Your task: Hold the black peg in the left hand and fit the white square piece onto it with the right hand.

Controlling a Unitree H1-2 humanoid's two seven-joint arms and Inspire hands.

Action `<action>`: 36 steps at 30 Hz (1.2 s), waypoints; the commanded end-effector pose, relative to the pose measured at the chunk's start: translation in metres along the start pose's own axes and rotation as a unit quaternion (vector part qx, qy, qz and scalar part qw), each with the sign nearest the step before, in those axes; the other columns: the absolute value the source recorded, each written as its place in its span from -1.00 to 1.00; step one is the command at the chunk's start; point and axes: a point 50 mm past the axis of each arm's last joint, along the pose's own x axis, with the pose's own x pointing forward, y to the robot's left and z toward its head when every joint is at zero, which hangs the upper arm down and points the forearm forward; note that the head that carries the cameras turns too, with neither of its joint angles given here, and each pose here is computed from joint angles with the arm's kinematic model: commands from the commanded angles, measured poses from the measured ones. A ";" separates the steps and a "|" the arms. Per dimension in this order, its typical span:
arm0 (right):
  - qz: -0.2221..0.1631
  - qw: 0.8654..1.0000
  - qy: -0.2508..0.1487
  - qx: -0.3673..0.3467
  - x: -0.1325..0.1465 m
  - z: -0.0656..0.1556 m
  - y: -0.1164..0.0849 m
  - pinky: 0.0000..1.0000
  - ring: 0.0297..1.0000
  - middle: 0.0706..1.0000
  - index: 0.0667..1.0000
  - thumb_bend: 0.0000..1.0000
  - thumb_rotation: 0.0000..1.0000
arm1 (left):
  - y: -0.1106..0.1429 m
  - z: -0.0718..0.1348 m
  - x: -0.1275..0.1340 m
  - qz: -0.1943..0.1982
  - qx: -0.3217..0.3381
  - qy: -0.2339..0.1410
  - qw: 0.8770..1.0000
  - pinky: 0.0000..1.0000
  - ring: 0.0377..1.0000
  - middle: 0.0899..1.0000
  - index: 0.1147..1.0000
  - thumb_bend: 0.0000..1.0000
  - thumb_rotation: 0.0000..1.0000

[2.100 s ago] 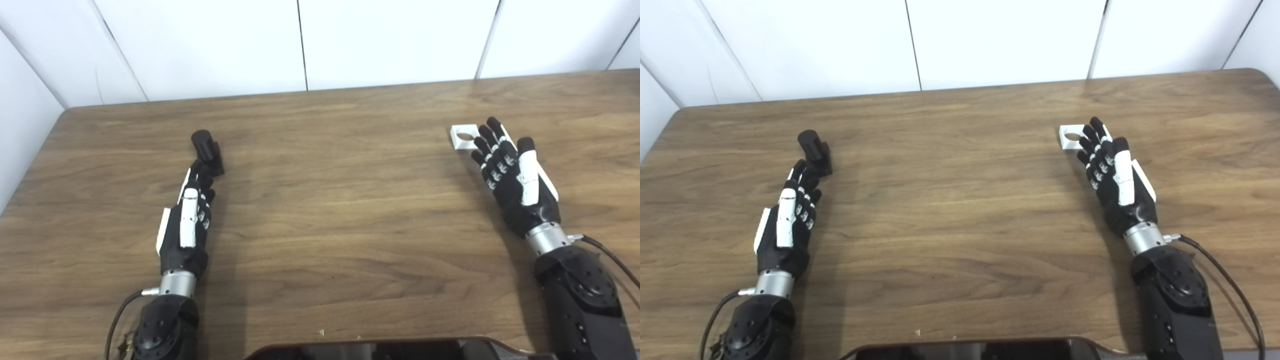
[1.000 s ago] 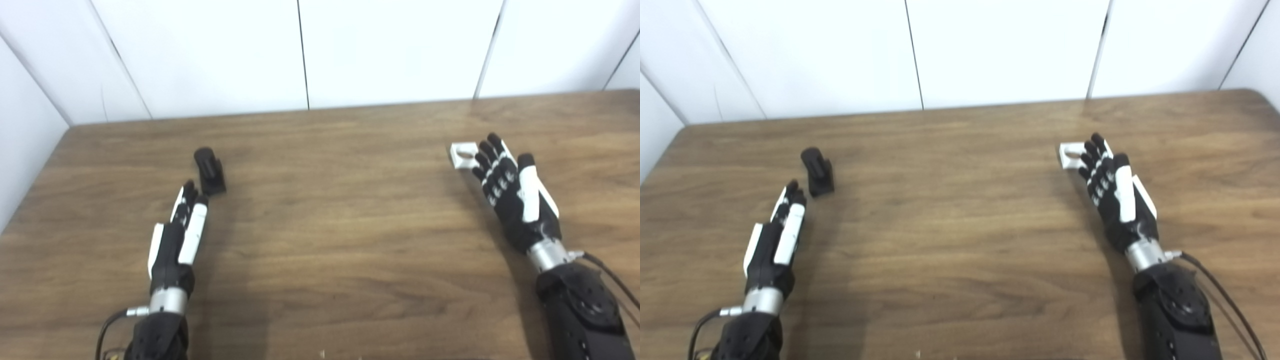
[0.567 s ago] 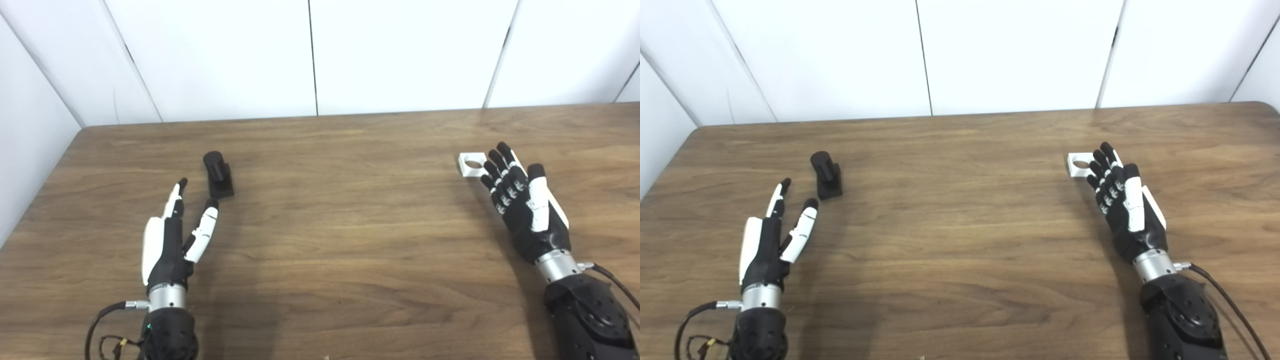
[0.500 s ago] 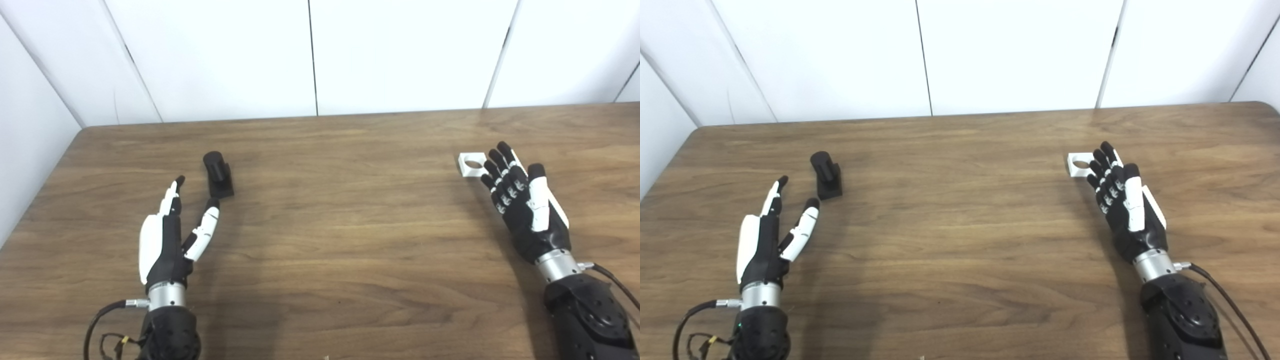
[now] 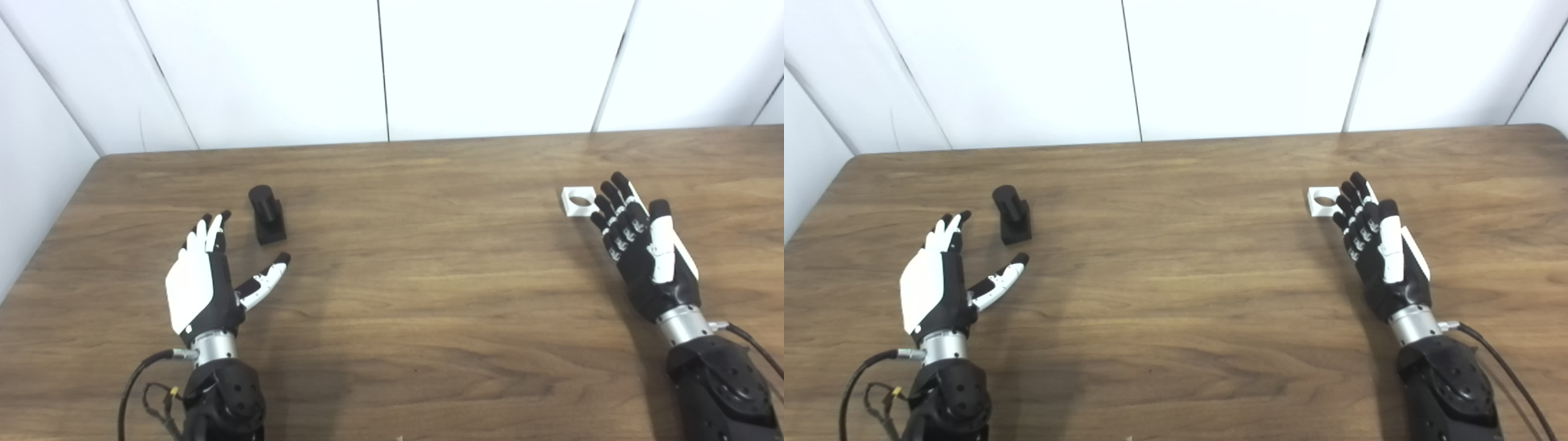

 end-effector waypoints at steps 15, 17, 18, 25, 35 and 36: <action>-0.007 0.999 0.028 0.034 -0.018 -0.036 0.011 1.00 1.00 1.00 1.00 0.29 1.00 | 0.004 0.016 0.043 0.051 0.094 -0.008 0.994 1.00 1.00 0.96 0.68 0.50 -0.16; -0.007 0.999 0.029 0.034 -0.018 -0.037 0.011 1.00 1.00 1.00 1.00 0.30 1.00 | 0.002 0.018 0.046 0.050 0.095 -0.006 0.994 1.00 1.00 0.96 0.68 0.50 -0.17; -0.008 0.999 0.029 0.033 -0.018 -0.037 0.011 1.00 1.00 1.00 1.00 0.30 1.00 | 0.002 0.018 0.048 0.049 0.094 -0.005 0.994 1.00 1.00 0.97 0.68 0.50 -0.17; -0.008 0.999 0.029 0.033 -0.018 -0.038 0.012 1.00 1.00 1.00 1.00 0.28 1.00 | -0.004 0.026 0.062 0.042 0.091 -0.003 0.995 1.00 1.00 0.97 0.68 0.50 -0.16; -0.009 0.999 0.030 0.032 -0.017 -0.039 0.011 1.00 1.00 1.00 1.00 0.27 1.00 | -0.012 0.036 0.079 0.029 0.103 0.002 0.994 1.00 1.00 0.96 0.69 0.49 -0.10; -0.008 0.999 0.030 0.031 -0.017 -0.040 0.011 1.00 1.00 1.00 1.00 0.27 1.00 | -0.012 0.037 0.080 0.028 0.105 0.003 0.994 1.00 1.00 0.96 0.69 0.49 -0.09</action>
